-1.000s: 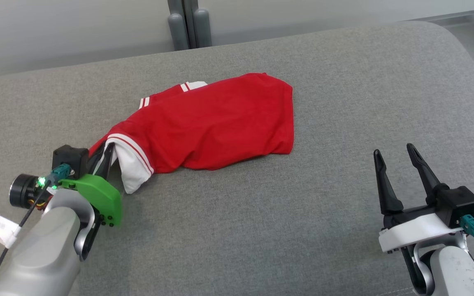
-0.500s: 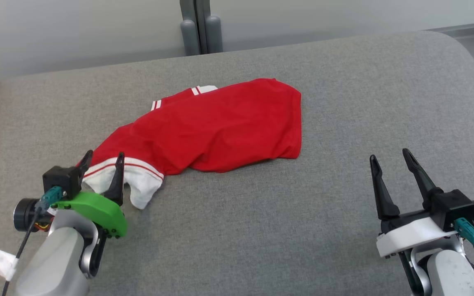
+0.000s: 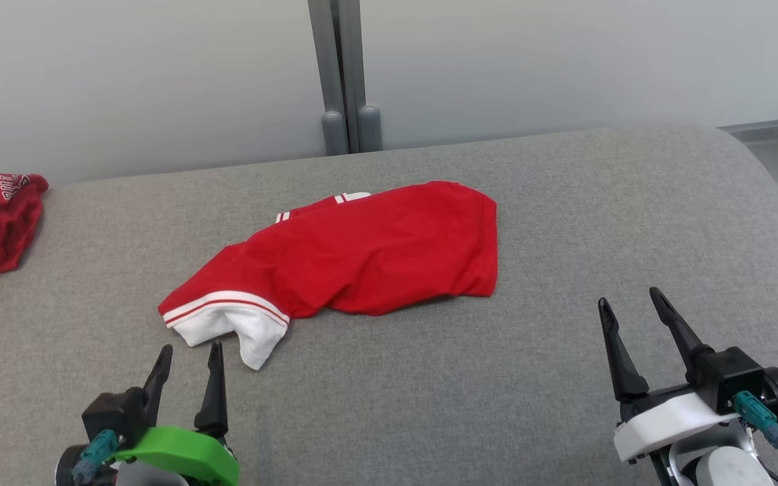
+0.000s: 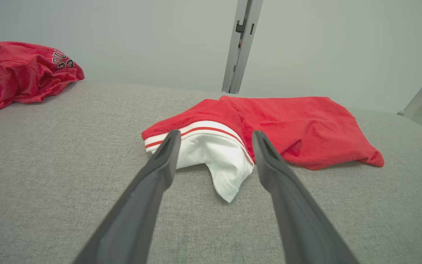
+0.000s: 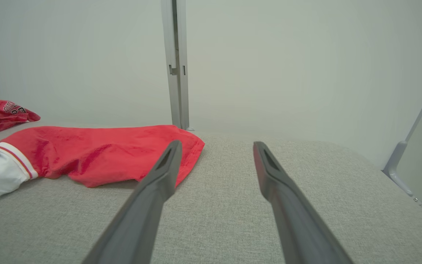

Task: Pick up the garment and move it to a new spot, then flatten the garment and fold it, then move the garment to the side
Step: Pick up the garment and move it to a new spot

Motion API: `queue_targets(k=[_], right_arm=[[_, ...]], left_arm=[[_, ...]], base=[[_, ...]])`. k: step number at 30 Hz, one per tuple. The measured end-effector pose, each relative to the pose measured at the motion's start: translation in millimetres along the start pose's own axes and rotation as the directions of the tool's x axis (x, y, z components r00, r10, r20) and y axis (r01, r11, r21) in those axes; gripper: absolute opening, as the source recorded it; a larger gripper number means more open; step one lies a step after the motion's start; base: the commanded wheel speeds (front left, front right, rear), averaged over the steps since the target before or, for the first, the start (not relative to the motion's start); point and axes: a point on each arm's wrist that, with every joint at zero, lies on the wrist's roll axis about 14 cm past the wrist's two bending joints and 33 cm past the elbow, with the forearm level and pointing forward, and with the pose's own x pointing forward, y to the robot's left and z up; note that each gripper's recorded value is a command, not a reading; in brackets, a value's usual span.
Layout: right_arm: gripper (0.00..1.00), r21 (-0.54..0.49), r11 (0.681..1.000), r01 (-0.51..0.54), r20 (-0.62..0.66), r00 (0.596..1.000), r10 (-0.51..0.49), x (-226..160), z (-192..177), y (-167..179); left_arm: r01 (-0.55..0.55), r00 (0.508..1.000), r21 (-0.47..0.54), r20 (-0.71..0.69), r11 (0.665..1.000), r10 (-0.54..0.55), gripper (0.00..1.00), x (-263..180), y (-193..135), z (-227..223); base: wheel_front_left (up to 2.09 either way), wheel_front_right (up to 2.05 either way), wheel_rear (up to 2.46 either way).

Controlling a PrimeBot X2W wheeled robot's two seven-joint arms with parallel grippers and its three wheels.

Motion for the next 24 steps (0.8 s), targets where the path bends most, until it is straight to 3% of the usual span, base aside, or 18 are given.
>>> queue_targets(k=[10,24], right_arm=[[1.0,0.027,1.0,-0.013,-0.018,1.0,0.014,-15.5,-4.7,7.5],[1.0,0.055,0.998,-0.001,-0.059,0.998,0.004,-23.5,-17.7,6.4]], left_arm=[[-0.075,0.996,-0.049,0.04,0.996,0.077,1.0,-36.2,4.4,-2.8],[-0.073,0.997,-0.052,0.023,0.996,0.074,1.0,-42.6,1.6,-11.0]], base=[[0.0,0.0,0.0],[0.0,0.0,0.0]])
